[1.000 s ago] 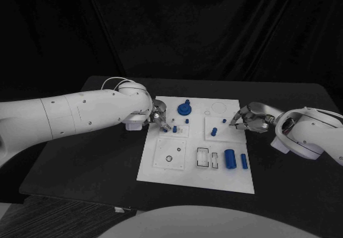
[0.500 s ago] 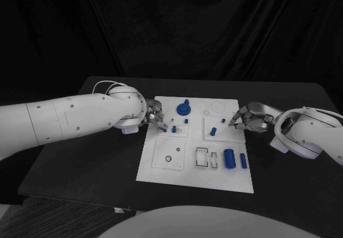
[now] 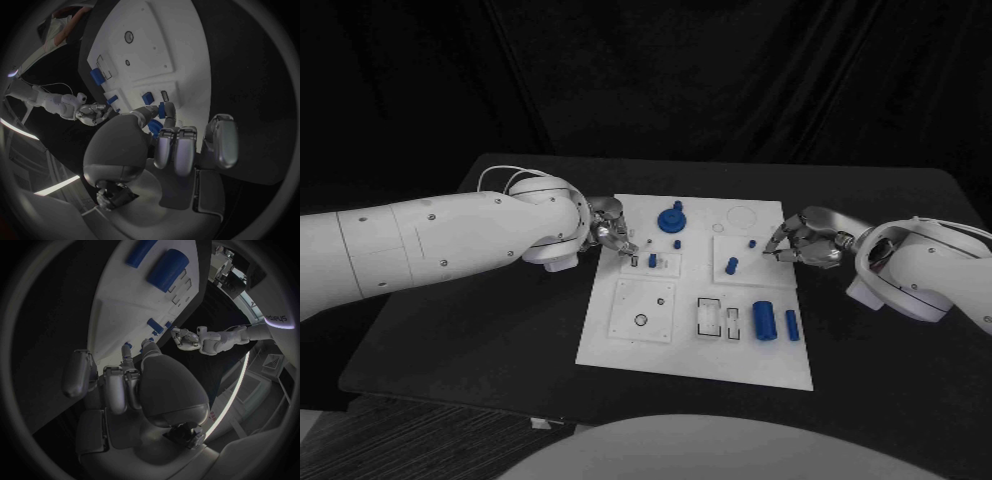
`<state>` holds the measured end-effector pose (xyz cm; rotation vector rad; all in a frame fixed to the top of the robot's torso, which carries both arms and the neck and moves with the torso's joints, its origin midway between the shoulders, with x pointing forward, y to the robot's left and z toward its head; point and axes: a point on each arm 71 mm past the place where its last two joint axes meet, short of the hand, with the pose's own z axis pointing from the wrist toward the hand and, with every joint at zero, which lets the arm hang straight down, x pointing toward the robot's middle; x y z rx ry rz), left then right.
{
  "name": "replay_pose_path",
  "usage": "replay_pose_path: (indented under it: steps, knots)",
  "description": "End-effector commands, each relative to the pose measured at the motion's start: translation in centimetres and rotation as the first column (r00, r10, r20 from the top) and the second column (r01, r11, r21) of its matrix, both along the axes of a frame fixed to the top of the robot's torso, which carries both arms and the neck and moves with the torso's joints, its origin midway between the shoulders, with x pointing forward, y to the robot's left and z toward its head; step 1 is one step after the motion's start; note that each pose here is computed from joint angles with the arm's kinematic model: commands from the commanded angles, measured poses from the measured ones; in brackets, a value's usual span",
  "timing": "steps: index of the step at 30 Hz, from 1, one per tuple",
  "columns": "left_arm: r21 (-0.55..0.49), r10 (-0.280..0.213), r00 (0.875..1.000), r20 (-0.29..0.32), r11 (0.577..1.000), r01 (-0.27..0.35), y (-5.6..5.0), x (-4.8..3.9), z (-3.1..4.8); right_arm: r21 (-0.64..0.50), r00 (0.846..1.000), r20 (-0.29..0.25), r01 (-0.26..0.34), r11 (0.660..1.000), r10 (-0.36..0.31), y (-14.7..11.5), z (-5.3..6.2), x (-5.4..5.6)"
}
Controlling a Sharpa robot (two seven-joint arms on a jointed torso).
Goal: Assemble the parts on the task board
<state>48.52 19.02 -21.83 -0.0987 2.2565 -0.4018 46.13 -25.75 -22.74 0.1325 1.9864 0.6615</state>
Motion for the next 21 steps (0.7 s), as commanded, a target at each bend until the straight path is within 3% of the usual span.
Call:
replay_pose_path:
  steps: [1, 21]
  knots:
    - [-0.017, -0.003, 1.000, 0.010, 1.000, 0.003, -0.2, -0.06, 0.07, -0.009, 1.000, -0.009, 0.013, 1.000, -0.013, -0.1, -0.2, 0.0]
    - [-0.007, -0.013, 1.000, -0.024, 1.000, 0.013, -0.8, -0.43, -1.20, 0.004, 1.000, 0.013, 0.017, 1.000, -0.017, -0.2, 0.0, -0.1]
